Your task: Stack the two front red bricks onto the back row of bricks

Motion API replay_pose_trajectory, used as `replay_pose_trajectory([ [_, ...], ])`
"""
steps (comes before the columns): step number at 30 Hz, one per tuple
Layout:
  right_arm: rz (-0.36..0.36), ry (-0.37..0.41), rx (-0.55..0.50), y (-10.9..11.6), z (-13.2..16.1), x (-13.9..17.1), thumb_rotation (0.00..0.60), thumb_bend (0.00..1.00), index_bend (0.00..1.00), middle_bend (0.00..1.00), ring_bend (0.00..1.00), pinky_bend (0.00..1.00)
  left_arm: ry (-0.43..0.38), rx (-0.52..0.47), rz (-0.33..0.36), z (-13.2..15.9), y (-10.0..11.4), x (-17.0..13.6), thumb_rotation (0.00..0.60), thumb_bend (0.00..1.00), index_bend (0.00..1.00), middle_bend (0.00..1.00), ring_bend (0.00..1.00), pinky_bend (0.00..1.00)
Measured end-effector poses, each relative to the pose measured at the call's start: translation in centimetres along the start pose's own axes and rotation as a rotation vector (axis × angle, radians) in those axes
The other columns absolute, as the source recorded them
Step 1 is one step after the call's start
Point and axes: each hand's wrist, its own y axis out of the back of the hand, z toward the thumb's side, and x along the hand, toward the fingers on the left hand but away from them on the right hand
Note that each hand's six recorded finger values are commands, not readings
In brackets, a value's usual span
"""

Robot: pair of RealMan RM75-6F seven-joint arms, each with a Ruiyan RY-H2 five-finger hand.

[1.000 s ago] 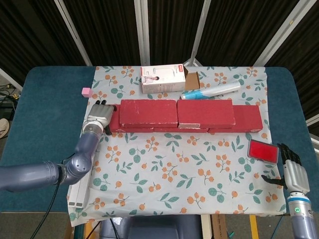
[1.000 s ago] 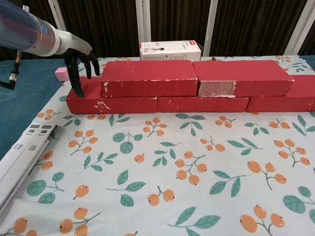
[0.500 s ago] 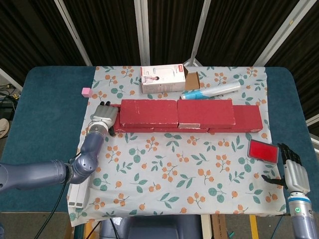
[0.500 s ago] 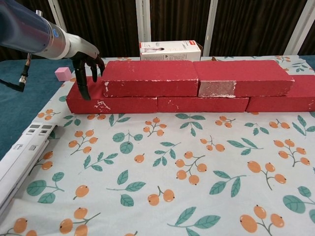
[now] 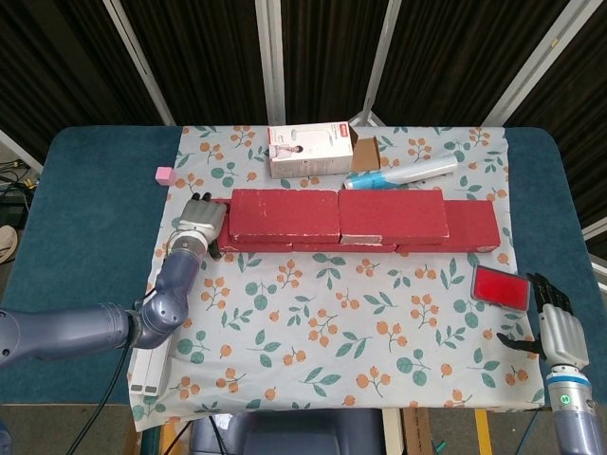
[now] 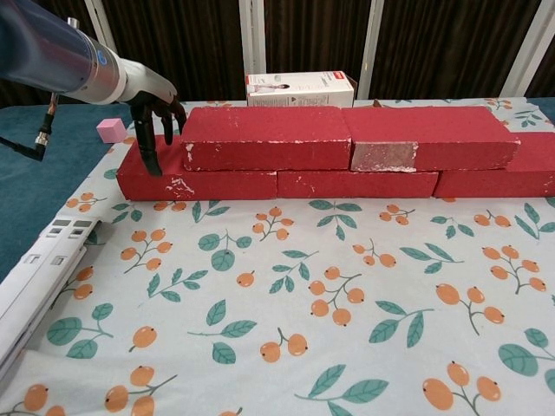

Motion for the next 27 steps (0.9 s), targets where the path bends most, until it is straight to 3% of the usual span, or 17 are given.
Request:
replay_pose_trajectory([
  [13,0.003,-0.001,0.002,-0.1,0.1,-0.1,0.600,0.15,0.00,0.00,0.00,0.00,0.031,-0.002,0.018,-1.5,1.3,-0.7,0.600,0.00,0.25,0.23,0.03,0.06],
  [21,0.010,0.005,0.009,-0.3,0.1,-0.1,0.600,0.15,0.00,0.00,0.00,0.00,0.009,-0.036,0.032,-3.2,2.2,-3.6,0.600,0.00,0.16,0.08,0.00,0.11],
  [27,0.014,0.024,0.016,-0.5,0.6,0.0,0.600,0.15,0.00,0.00,0.00,0.00,0.033,-0.039,0.143,-7.5,1.6,-7.3,0.600,0.00,0.15,0.07,0.00,0.11],
])
